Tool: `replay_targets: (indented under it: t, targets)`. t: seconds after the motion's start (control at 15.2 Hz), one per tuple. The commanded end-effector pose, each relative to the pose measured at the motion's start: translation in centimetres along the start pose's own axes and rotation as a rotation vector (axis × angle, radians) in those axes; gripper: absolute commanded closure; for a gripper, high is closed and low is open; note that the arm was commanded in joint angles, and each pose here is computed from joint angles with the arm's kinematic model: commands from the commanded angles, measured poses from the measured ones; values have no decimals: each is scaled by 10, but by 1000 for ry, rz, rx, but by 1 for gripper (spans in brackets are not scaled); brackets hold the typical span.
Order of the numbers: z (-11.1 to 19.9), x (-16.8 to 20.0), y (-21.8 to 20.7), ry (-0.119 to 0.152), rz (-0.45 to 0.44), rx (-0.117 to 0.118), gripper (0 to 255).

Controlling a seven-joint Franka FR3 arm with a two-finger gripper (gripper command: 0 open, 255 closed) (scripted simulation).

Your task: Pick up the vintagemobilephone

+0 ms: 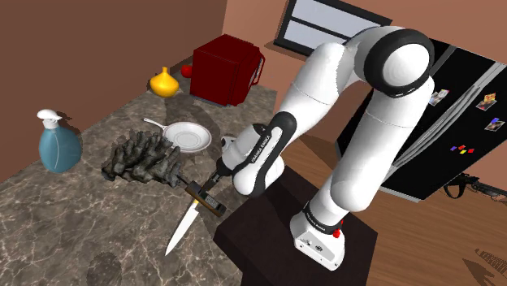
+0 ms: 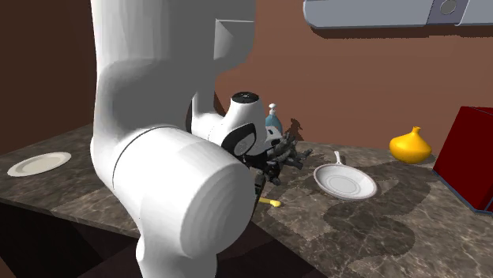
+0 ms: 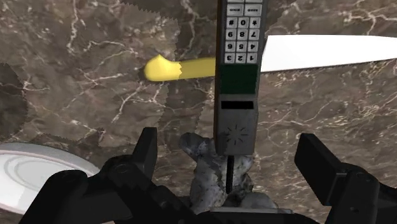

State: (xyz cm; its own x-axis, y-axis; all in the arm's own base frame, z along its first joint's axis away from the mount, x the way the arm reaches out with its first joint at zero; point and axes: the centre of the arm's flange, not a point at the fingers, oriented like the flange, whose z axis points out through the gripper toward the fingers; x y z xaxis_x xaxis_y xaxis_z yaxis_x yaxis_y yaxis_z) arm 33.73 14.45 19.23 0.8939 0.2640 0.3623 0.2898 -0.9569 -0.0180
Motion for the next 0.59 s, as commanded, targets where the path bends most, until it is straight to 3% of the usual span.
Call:
replay_targets:
  t: [0.0,0.13,0.53]
  targets:
    - [27,-5,-11,20,-51,-5,0]
    - [52,-7,-18,39,-75,-4,0]
    - [78,-16,-18,40,-76,-4,0]
